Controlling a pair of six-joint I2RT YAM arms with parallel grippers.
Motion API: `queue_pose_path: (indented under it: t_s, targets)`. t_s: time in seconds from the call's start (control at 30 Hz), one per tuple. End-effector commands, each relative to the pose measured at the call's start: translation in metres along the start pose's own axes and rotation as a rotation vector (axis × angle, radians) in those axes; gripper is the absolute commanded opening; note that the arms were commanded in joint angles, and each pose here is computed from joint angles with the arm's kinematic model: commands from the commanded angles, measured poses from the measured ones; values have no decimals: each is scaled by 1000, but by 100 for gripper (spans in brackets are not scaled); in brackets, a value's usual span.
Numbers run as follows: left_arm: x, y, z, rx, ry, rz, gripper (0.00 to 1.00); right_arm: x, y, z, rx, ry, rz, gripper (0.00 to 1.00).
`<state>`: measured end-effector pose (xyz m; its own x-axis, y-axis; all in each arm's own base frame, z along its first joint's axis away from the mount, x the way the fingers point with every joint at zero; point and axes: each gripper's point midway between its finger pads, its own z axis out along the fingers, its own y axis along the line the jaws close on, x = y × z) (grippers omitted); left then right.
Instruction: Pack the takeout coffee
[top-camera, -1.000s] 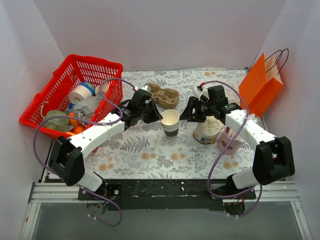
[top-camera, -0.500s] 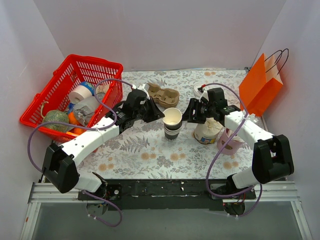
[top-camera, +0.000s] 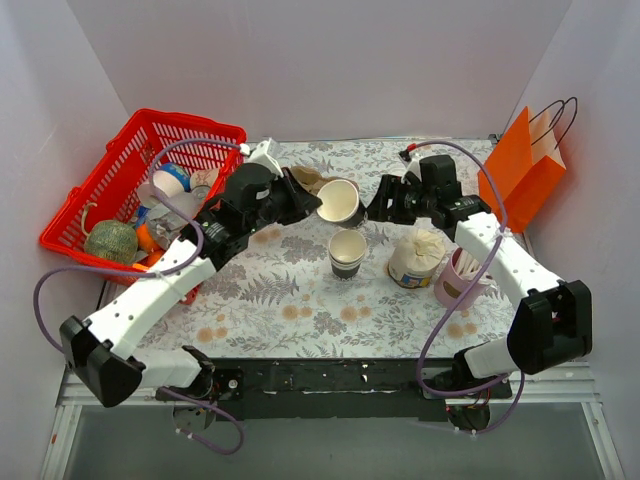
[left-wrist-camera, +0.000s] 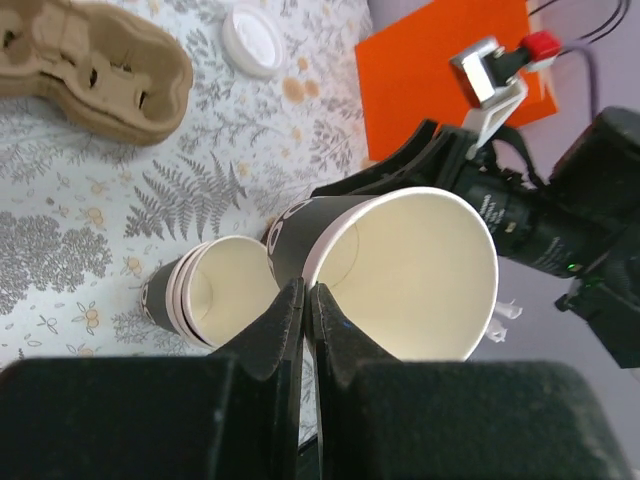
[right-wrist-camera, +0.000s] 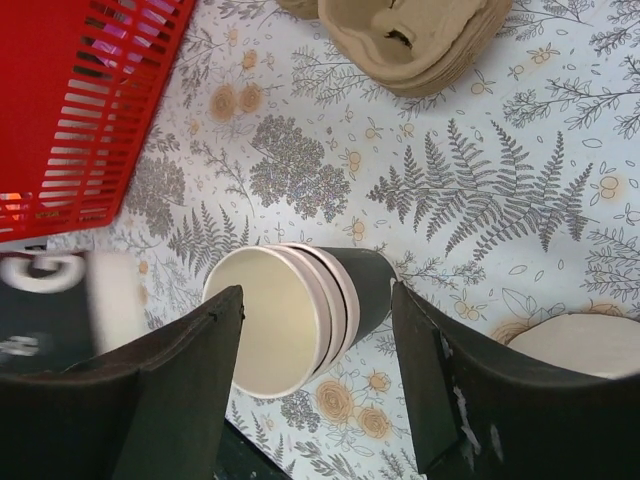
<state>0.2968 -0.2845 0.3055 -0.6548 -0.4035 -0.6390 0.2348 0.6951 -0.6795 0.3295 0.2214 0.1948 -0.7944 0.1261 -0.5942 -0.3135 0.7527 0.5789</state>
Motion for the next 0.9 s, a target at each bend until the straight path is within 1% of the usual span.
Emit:
queue_pose_path:
  t_s: [0.0, 0.03, 0.13, 0.17, 0.2, 0.27, 0.33, 0.43, 0.47, 0.53, 0.57, 0.6, 0.63, 0.7, 0.77, 0.83, 0.87]
  targets:
    - [-41, -12, -45, -9, -159, 40, 0, 3, 5, -9, 29, 21, -81, 68]
    - [-47, -5, -52, -47, -190, 44, 0, 10, 6, -8, 35, 48, -101, 68]
    - [-38, 24, -72, -168, -179, 57, 0, 19, 11, 0, 56, 92, -158, 68]
    - [-31, 45, -78, -254, -162, 60, 0, 26, 7, 4, 84, 122, -163, 68]
    - [-27, 53, -85, -282, -162, 52, 0, 27, 6, 6, 102, 130, -174, 68]
    - [-7, 79, -89, -362, -123, 22, 0, 30, 5, 12, 135, 140, -190, 68]
    - [9, 93, -91, -387, -95, -5, 0, 37, 5, 19, 140, 162, -191, 65]
    - [31, 112, -92, -433, -49, -28, 0, 47, 0, 26, 193, 195, -208, 63]
    - [45, 128, -92, -482, -13, -26, 0, 47, -1, 28, 204, 198, -215, 62]
    - [58, 140, -90, -513, 23, -36, 0, 53, -6, 31, 237, 220, -221, 61]
    - [68, 147, -87, -523, 42, -46, 0, 52, -7, 32, 242, 221, -221, 58]
    - [78, 146, -84, -499, 79, -52, 0, 52, -8, 33, 248, 220, -220, 55]
    - [83, 148, -81, -490, 91, -57, 0, 51, -9, 34, 254, 218, -221, 50]
    - [95, 153, -74, -481, 114, -73, 0, 47, -7, 35, 254, 208, -225, 47]
    - [102, 158, -68, -488, 132, -80, 0, 46, -6, 38, 241, 211, -231, 37]
    - [108, 164, -65, -500, 141, -79, 0, 42, -5, 40, 243, 211, -238, 21]
    - [108, 164, -62, -497, 137, -80, 0, 41, -6, 41, 248, 217, -240, 20]
